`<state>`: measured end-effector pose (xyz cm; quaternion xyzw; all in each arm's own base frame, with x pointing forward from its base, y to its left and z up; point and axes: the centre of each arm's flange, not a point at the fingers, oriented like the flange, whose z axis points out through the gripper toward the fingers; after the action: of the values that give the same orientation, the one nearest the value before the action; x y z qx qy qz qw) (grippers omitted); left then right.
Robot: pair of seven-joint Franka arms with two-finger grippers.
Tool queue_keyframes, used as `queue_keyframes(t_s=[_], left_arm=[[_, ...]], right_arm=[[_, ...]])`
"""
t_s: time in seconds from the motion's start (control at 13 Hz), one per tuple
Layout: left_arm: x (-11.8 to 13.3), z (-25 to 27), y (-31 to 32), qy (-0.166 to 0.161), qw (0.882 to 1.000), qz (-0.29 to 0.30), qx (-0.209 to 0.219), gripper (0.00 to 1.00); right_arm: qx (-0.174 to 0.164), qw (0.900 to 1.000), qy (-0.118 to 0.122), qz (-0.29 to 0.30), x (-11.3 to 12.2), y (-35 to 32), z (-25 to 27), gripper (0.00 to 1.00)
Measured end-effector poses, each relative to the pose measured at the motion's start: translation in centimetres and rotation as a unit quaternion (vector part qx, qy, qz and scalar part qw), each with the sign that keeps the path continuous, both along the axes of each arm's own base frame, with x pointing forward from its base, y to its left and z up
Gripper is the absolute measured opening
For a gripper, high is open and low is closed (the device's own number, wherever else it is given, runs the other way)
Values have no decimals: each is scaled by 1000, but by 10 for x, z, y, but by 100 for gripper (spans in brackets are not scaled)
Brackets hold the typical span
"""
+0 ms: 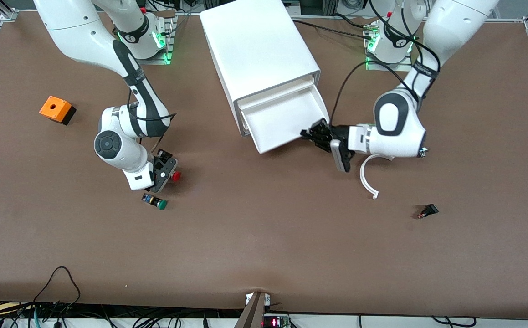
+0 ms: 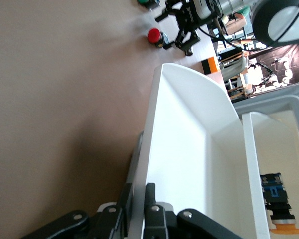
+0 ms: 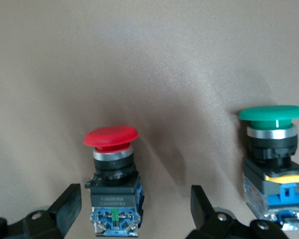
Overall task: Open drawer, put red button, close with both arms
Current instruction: 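Pull the top drawer open with the left gripper, then release the drawer and retract the left gripper while the right gripper grasps the red button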
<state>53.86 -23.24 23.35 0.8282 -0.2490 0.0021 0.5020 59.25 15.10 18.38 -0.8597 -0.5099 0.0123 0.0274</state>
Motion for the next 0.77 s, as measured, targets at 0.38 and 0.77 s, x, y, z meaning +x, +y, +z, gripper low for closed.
queue_keyframes(t_s=[0.38, 0.77], left_arm=[[23, -2, 17, -5, 1000, 18, -5, 41], [43, 33, 16, 3, 999, -21, 26, 94]], right_arm=[[0, 1000, 0, 8, 0, 0, 0, 61], [1, 1000, -3, 21, 1, 0, 2, 42]])
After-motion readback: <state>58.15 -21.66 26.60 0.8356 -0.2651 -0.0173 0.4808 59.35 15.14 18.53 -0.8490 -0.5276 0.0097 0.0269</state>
